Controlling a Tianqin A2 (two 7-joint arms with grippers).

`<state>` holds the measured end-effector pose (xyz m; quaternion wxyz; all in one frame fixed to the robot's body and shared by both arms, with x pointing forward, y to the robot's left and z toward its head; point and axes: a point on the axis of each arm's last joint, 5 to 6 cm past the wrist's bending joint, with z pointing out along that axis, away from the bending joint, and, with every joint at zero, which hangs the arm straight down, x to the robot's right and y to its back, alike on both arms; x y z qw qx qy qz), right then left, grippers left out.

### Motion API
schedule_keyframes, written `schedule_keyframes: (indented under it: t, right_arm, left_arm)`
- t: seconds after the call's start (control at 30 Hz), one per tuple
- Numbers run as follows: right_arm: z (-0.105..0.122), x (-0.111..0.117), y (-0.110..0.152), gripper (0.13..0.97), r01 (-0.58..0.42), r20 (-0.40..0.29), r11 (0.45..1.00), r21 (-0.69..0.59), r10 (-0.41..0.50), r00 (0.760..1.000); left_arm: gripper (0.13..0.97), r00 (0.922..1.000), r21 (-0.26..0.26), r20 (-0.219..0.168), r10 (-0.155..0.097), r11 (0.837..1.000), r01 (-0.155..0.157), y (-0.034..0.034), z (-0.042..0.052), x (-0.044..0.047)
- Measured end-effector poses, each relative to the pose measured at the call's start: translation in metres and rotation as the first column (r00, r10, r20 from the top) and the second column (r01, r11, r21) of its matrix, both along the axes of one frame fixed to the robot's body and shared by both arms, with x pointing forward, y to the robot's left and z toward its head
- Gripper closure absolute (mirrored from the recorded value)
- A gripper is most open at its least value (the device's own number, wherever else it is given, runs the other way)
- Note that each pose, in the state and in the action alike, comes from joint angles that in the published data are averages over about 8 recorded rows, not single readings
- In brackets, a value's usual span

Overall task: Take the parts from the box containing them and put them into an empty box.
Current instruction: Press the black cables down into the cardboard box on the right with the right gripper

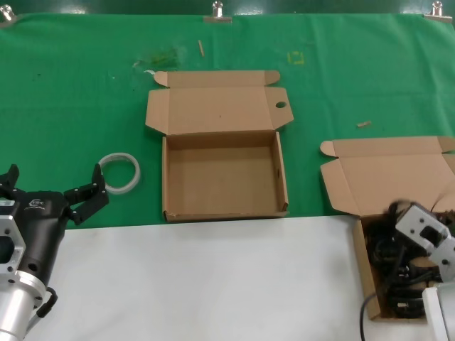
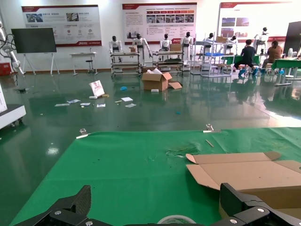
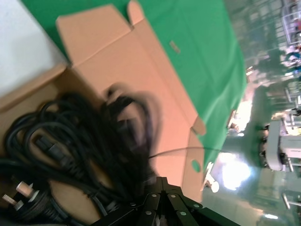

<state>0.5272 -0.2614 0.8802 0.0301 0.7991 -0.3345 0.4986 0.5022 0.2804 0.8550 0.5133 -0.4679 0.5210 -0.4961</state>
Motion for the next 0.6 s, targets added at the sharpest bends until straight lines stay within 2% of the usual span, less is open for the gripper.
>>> schedule_keyframes:
  t: [0.33,0.6]
  right_arm:
    - [0.031,-0.009,0.018,0.957,-0.015,0.072,0.999,0.032,0.013,0.997]
    - [0.028,-0.013,0.024,0.957,-0.016,0.073,0.998,0.062,0.011,0.997]
  left_arm:
    - [0.132,1.0,0.0,0.0,0.0,1.0,0.0,0.0,0.0,0.0]
    - [0.132,1.0,0.0,0.0,0.0,1.0,0.0,0.0,0.0,0.0]
